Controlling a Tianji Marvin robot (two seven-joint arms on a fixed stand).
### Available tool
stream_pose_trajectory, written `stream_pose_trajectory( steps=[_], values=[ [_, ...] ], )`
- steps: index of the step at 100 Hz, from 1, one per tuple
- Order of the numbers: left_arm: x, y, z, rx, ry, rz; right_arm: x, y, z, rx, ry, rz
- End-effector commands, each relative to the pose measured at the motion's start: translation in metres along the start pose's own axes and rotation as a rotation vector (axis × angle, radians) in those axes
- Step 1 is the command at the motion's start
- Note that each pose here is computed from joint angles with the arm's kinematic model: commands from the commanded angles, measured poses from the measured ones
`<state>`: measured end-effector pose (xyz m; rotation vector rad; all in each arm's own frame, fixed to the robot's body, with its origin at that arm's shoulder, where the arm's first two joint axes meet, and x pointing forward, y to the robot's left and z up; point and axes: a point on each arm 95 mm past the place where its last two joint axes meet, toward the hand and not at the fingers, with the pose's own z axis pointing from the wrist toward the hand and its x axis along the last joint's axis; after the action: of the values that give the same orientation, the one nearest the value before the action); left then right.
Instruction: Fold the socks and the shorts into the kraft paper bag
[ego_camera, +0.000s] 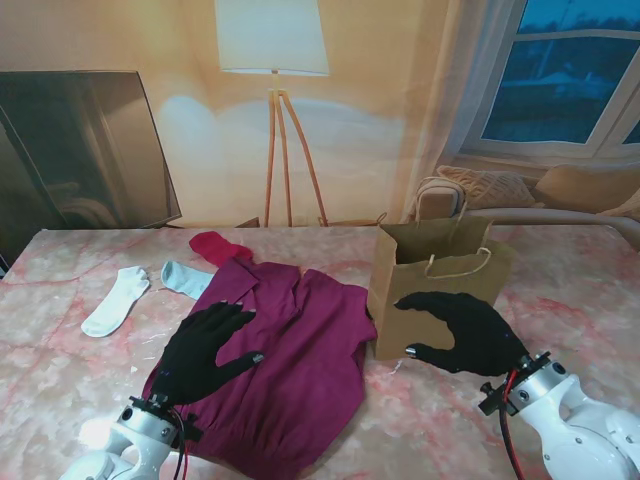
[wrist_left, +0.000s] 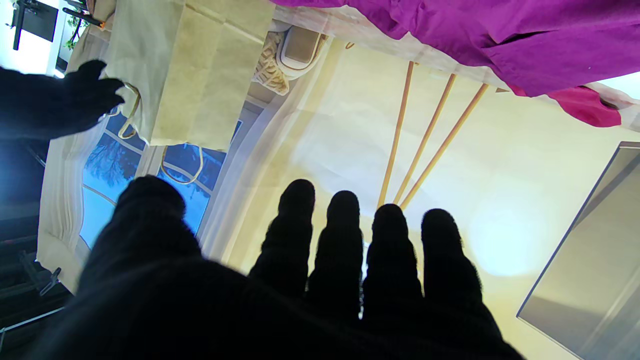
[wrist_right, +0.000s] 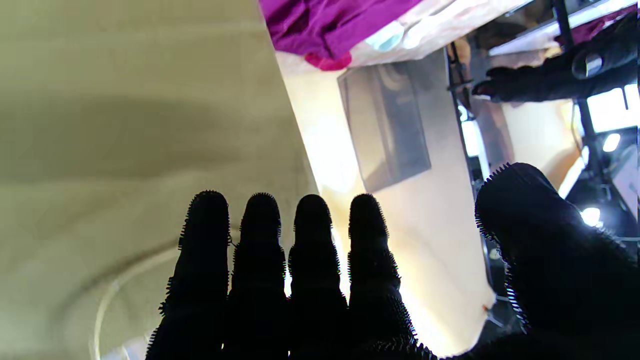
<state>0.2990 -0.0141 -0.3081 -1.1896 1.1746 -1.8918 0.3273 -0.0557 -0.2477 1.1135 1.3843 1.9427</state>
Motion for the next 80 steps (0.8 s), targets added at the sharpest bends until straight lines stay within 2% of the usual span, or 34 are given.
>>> stream_pose_trajectory(
  steps=[1, 21, 36, 63, 80],
  values=[
    [0.001, -0.001, -0.001, -0.005, 0.003, -0.002, -0.002, -0.017, -0.005, 0.042, -0.021, 0.026],
    [-0.005, -0.008, -0.002, -0.014, -0.011, -0.002, -0.004, -0.034, -0.003, 0.075, -0.028, 0.061],
    [-0.019, -0.027, -0.003, -0.035, -0.047, 0.033, -0.002, -0.039, 0.001, 0.089, -0.013, 0.070],
    [-0.063, -0.070, 0.002, -0.056, -0.179, 0.143, -0.001, -0.053, 0.011, 0.112, -0.004, 0.103],
    [-0.098, -0.082, 0.006, -0.065, -0.280, 0.203, -0.001, -0.059, 0.016, 0.124, -0.006, 0.116]
  ],
)
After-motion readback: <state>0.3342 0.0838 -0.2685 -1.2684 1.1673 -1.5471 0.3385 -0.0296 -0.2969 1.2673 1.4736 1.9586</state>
